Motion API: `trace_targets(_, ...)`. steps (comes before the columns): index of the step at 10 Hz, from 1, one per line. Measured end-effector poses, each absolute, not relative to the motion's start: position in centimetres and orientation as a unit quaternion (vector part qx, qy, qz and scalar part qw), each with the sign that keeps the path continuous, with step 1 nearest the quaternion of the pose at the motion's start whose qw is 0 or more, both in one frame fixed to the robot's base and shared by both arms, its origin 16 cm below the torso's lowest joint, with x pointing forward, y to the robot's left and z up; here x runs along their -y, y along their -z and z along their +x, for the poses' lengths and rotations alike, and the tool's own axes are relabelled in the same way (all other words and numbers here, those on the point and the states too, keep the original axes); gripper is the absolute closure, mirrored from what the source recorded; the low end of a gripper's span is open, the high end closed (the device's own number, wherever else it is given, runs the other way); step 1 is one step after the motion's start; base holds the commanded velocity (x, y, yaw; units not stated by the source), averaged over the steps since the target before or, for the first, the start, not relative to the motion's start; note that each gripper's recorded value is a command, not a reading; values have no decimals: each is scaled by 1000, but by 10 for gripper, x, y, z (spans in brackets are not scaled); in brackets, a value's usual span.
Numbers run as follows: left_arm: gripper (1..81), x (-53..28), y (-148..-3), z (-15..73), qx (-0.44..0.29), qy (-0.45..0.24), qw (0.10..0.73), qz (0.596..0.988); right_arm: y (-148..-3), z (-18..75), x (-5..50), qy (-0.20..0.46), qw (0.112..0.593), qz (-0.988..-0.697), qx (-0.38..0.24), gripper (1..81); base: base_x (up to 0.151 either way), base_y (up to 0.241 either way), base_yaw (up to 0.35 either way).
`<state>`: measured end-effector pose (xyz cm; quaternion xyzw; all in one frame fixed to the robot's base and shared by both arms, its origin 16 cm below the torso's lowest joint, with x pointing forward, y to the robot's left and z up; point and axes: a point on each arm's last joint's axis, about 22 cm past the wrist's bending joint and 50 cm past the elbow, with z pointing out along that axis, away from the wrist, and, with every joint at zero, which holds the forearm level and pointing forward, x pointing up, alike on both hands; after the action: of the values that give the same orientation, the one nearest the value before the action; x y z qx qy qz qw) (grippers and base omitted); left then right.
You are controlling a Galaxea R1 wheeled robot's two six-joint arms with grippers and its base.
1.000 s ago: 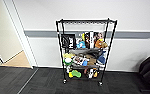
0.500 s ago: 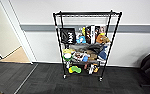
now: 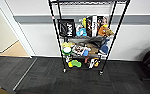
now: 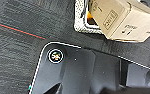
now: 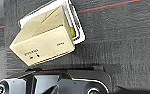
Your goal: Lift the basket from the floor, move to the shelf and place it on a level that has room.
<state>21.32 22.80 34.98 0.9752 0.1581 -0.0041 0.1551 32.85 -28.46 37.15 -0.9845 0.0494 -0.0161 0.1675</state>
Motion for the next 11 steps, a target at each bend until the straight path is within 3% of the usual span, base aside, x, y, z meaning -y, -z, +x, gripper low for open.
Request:
trace_targets(4, 10, -228, -325, 222, -185, 21, 152, 971, -345, 345, 283, -8, 169, -984, -55, 10, 0, 0, 0)
trace_targets(11, 10, -232, -289, 285, -221, -15, 145, 964, -327, 408, 283, -2, 170, -985, -31, 10, 0, 0, 0)
